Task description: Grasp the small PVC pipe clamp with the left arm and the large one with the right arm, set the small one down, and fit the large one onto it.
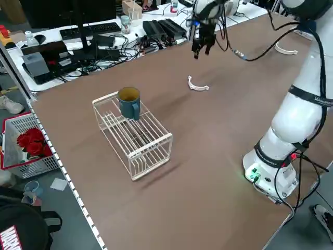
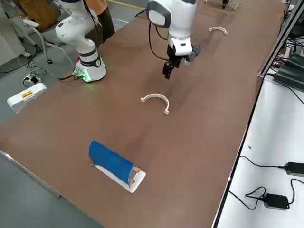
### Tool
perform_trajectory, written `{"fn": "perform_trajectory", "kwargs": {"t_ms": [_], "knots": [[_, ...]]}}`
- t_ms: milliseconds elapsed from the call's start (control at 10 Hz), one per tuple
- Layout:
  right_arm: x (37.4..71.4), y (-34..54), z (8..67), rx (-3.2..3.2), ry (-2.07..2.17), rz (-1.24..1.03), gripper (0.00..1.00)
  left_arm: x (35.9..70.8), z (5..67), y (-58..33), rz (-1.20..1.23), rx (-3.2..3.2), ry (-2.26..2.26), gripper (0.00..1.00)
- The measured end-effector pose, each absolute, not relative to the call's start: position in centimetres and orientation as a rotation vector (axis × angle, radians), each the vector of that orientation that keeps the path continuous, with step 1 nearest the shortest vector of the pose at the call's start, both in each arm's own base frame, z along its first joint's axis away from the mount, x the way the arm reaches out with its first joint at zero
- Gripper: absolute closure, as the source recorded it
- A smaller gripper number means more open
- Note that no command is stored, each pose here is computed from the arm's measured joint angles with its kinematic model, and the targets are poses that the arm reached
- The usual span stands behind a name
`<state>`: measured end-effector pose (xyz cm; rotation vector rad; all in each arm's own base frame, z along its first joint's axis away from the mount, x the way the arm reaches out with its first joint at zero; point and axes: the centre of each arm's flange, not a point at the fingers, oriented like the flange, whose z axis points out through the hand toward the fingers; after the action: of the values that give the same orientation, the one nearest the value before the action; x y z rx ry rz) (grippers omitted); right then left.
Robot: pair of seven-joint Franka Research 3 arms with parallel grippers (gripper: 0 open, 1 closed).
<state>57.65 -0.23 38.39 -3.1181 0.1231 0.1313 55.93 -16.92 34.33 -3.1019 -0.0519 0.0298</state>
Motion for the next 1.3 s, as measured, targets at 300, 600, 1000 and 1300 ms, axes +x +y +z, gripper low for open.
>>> {"fn": "perform_trajectory", "kwargs": {"t_ms": [300,600,1000,1300], "knots": [[55.8,1.6,28.9,-3.122,0.161,0.103,0.08,56.8,28.4,-16.3,0.051,-3.065,-0.089,0.12],[54.6,1.6,21.9,-3.125,0.164,0.057,0.13,57.3,24.3,-16.3,0.031,-3.083,-0.080,0.16],[52.5,1.3,17.1,-3.127,0.174,0.041,0.30,57.0,20.5,-15.2,0.047,-3.066,-0.035,0.19],[52.3,1.2,17.0,-3.128,0.179,0.069,0.31,57.2,18.9,-14.0,0.036,-3.067,-0.035,0.32]]}}
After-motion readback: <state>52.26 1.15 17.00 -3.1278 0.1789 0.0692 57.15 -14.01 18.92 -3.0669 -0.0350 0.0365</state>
